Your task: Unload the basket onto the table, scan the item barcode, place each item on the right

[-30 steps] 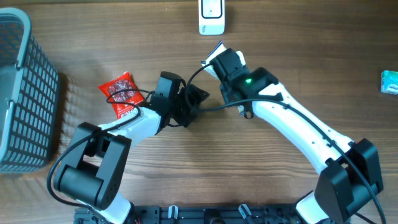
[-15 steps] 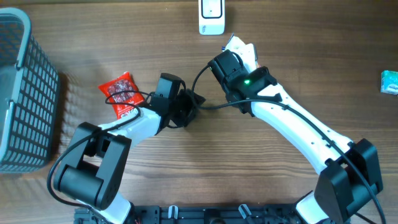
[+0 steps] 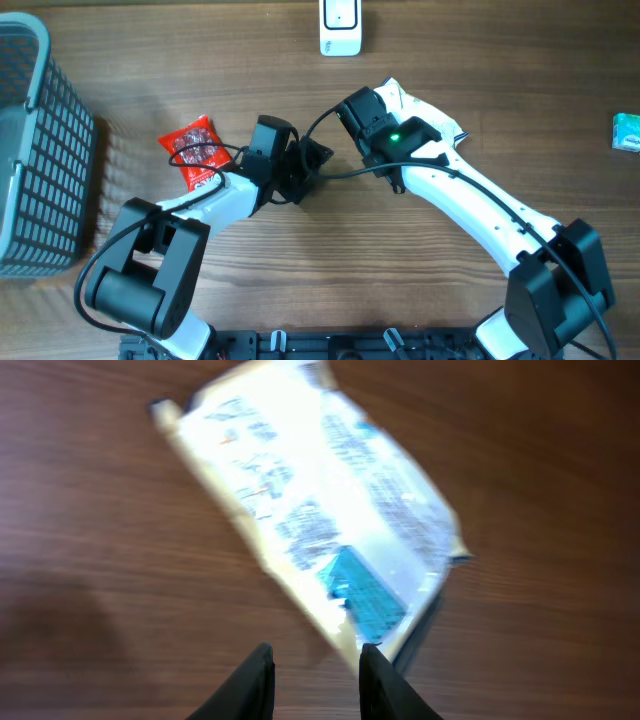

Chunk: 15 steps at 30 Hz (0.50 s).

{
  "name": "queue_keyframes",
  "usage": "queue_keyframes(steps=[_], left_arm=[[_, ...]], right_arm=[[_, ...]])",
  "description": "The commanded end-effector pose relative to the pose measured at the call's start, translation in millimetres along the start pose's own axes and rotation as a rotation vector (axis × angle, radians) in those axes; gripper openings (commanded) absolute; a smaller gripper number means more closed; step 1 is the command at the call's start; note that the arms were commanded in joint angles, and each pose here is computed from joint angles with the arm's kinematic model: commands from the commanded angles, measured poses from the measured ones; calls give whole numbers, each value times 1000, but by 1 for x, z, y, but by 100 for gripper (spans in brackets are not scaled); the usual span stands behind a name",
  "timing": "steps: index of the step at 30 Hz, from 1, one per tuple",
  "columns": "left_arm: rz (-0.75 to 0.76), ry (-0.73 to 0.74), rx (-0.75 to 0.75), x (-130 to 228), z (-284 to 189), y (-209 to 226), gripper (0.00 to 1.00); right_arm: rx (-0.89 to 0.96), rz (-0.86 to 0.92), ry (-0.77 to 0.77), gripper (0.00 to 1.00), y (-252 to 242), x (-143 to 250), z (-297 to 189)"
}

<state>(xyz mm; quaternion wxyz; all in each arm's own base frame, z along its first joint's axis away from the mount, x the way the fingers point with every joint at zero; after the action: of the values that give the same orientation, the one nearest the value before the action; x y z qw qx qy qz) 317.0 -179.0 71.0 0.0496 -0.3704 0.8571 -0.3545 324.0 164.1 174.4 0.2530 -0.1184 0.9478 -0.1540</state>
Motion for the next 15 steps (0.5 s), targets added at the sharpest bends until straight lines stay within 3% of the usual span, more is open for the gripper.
queue_keyframes(steps=[1,2,3,4,7,10,15], left_arm=[[-35,-51,-148,-5,12,42,81],[-35,-51,-148,-5,12,42,81],[-35,-51,-148,-5,12,42,81],[-35,-50,-148,-5,12,42,82],[-35,-50,-148,-5,12,42,85],[-35,-50,-148,-5,12,42,86],[-35,-50,-147,-5,12,42,86]], right_arm=[[-127,-14,37,20,14,3,3],[-125,-13,34,23,14,2,3],[-118,-7,28,40,12,0,2],[-110,1,24,63,9,-2,2],[-118,88,33,84,-8,-9,9],[-346,150,103,76,-7,-7,15],[-678,153,158,75,17,-7,1]])
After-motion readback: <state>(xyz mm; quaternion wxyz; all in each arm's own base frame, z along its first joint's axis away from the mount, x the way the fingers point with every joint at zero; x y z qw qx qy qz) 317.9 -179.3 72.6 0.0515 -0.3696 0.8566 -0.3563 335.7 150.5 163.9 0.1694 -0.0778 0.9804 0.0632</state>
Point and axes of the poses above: each gripper's point midway between its finger pads, its own z axis out along the fingers, its own y axis along the line the jaws close on, x = y × z, the point moved 7 cm from there along -z, back along the fingers, and after that the axes turned 2 degrees about -z, right-handed, at the moved point
